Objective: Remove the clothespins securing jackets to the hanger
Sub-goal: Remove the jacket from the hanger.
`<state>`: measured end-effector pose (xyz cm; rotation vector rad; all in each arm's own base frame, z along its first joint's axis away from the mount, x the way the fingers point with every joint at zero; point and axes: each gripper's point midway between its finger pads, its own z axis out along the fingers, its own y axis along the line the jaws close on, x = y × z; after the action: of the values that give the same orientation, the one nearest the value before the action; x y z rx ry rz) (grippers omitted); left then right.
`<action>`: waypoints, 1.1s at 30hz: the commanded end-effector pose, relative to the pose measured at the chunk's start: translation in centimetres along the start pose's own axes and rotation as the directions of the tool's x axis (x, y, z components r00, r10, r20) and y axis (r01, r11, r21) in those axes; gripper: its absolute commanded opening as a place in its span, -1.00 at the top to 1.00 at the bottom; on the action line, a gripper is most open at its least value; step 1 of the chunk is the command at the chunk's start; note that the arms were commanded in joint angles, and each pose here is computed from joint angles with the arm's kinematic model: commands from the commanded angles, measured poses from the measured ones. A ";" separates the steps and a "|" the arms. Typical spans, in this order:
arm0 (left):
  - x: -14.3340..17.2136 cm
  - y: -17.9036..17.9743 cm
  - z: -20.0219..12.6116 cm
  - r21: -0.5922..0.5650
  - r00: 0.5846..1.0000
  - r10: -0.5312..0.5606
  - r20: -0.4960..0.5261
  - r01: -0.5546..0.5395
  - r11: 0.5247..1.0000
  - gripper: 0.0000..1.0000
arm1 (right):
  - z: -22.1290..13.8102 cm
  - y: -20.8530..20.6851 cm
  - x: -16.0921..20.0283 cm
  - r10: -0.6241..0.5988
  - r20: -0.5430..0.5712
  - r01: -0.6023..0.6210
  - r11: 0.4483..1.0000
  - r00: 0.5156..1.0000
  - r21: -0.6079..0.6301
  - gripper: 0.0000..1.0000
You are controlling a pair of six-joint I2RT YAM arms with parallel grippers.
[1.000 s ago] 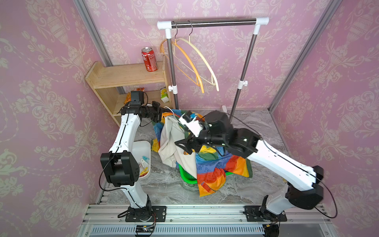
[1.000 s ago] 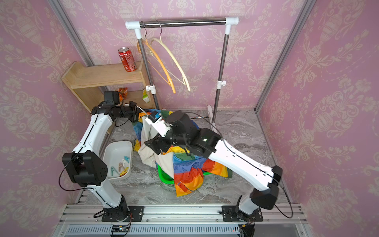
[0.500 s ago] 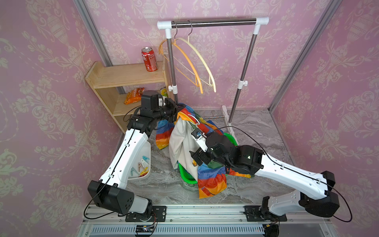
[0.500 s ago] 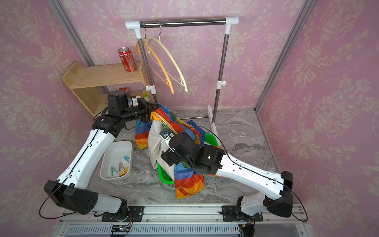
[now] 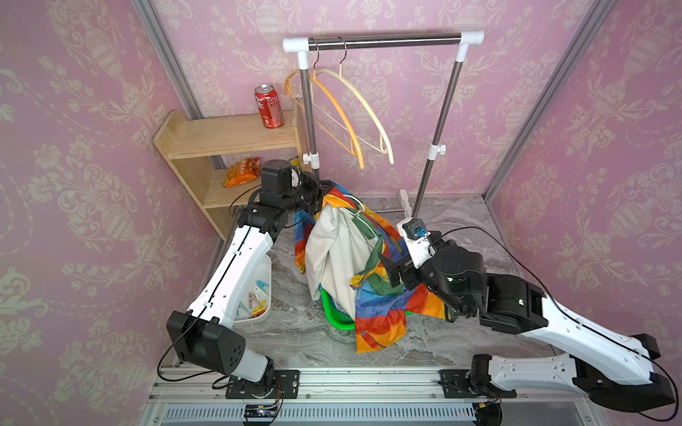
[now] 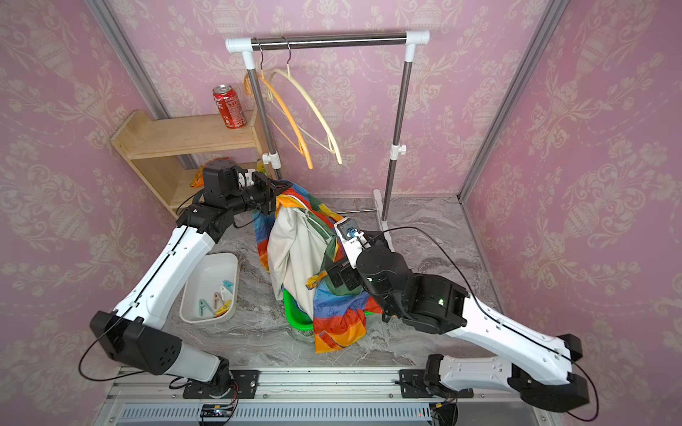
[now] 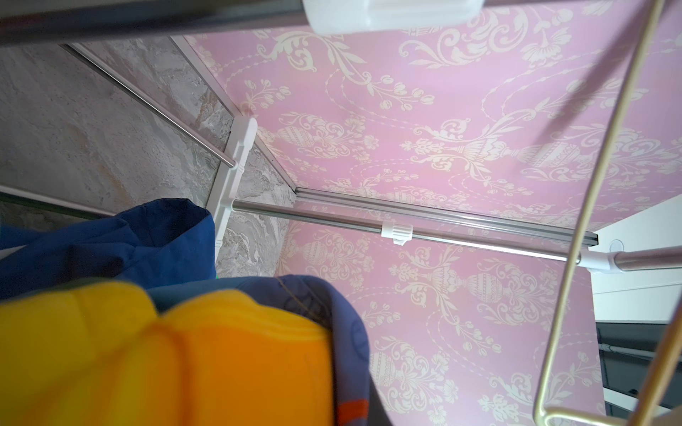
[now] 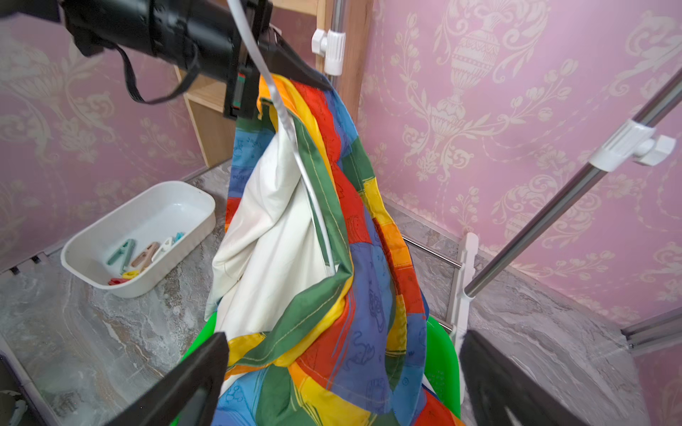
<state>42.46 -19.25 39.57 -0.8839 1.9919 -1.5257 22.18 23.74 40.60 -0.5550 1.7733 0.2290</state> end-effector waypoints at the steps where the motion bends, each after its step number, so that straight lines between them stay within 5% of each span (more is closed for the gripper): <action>1: -0.2 -4.9 -0.6 0.126 0.997 0.070 0.034 -0.074 0.989 1.00 | 1.0 0.4 2.5 -0.092 -0.087 0.093 0.996 0.992 0.009 -1.00; 7: 1.0 -7.4 -1.4 0.176 0.995 0.099 0.010 -0.099 0.979 1.00 | 5.2 1.8 5.5 -0.147 -0.157 0.155 0.987 0.977 0.043 -1.00; 18: 3.7 -6.9 -3.1 0.150 0.985 0.164 -0.052 -0.155 0.977 1.00 | 7.6 -6.9 5.8 0.057 -0.061 -0.021 0.882 0.996 0.470 -1.00; 22: 4.0 -7.2 -3.0 0.172 0.982 0.175 -0.072 -0.161 0.972 1.00 | 8.8 -5.5 5.0 0.061 -0.057 -0.039 0.941 0.996 0.336 -0.97; 24: 4.2 -7.8 -3.0 0.189 0.978 0.193 -0.081 -0.175 0.966 1.00 | 9.9 -3.9 5.3 0.049 -0.101 -0.023 0.969 0.994 0.245 -0.67; 28: 4.4 -8.4 -3.4 0.187 0.960 0.270 -0.076 -0.253 0.949 1.00 | 10.4 -0.6 5.0 0.019 -0.167 -0.010 0.999 0.986 0.054 0.84; 29: 4.2 -8.1 -3.5 0.169 0.950 0.306 -0.058 -0.293 0.941 1.00 | 10.1 -0.4 4.5 0.016 -0.168 -0.010 0.999 0.986 0.036 1.00; 31: 3.8 -7.4 -4.1 0.121 0.924 0.381 -0.019 -0.377 0.918 0.88 | 8.9 -0.7 2.6 -0.002 -0.152 0.005 1.000 0.988 0.014 1.00; 33: 3.6 -6.7 -4.7 0.081 0.885 0.465 0.004 -0.464 0.882 0.44 | 6.9 -1.6 -0.1 -0.019 -0.111 0.020 1.000 0.994 0.010 1.00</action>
<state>39.62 -20.88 46.15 -0.4987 1.9701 -1.4718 30.23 25.86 33.31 -0.5701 1.9651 0.0881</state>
